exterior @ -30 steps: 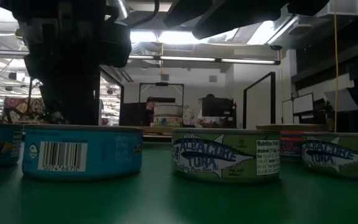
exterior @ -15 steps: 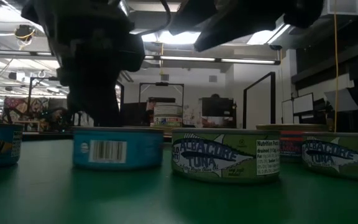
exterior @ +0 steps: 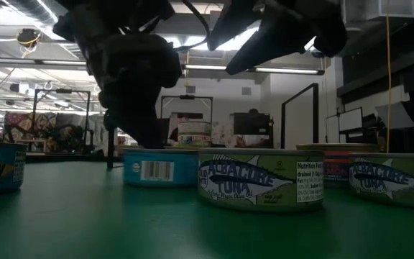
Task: Stack canned seafood by type on shelf
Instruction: Put the yellow blue tuna can on the shelf
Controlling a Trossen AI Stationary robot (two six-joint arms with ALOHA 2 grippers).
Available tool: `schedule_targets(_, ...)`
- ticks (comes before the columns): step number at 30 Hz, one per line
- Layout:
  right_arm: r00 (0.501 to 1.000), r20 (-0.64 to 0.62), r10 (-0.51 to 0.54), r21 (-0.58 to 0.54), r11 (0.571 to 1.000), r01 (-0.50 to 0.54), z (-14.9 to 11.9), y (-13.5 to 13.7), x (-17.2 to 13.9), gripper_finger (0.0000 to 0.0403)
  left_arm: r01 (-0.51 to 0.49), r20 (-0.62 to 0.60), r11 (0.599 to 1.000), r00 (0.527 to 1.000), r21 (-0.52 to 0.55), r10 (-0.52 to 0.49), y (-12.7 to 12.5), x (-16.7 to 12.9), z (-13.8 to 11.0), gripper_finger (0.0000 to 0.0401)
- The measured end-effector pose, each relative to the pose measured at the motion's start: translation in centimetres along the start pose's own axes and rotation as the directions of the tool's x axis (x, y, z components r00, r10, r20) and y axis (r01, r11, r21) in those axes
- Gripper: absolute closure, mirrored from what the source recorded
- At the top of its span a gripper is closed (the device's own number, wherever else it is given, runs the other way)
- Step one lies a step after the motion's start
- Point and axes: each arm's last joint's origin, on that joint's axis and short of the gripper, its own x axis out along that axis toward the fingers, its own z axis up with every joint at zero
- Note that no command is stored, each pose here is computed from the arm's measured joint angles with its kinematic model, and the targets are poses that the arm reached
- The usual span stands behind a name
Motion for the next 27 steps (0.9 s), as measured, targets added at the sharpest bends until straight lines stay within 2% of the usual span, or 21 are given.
schedule_targets(4,0.996,-0.060,-0.070,-0.015,0.997,0.069,-0.3,-0.1,0.0,0.0132,-0.014,0.012,1.000,1.000,0.008,0.014,0.8,0.1,0.7,0.0401)
schedule_targets(7,0.992,-0.091,-0.084,-0.033,0.996,0.082,-0.6,-0.1,0.0,0.0132,-0.023,0.019,1.000,1.000,0.011,0.023,1.4,0.1,1.2,0.0401)
schedule_targets(17,0.988,-0.144,-0.059,-0.041,0.998,0.053,-1.2,0.2,-0.1,0.0132,-0.054,0.053,0.998,0.997,0.013,0.054,3.3,0.2,3.1,0.0401)
schedule_targets(27,0.982,-0.183,-0.041,-0.036,0.999,0.035,-1.7,0.5,-0.1,0.0132,-0.058,0.143,0.996,0.988,0.066,0.048,3.9,-1.0,6.9,0.0401)
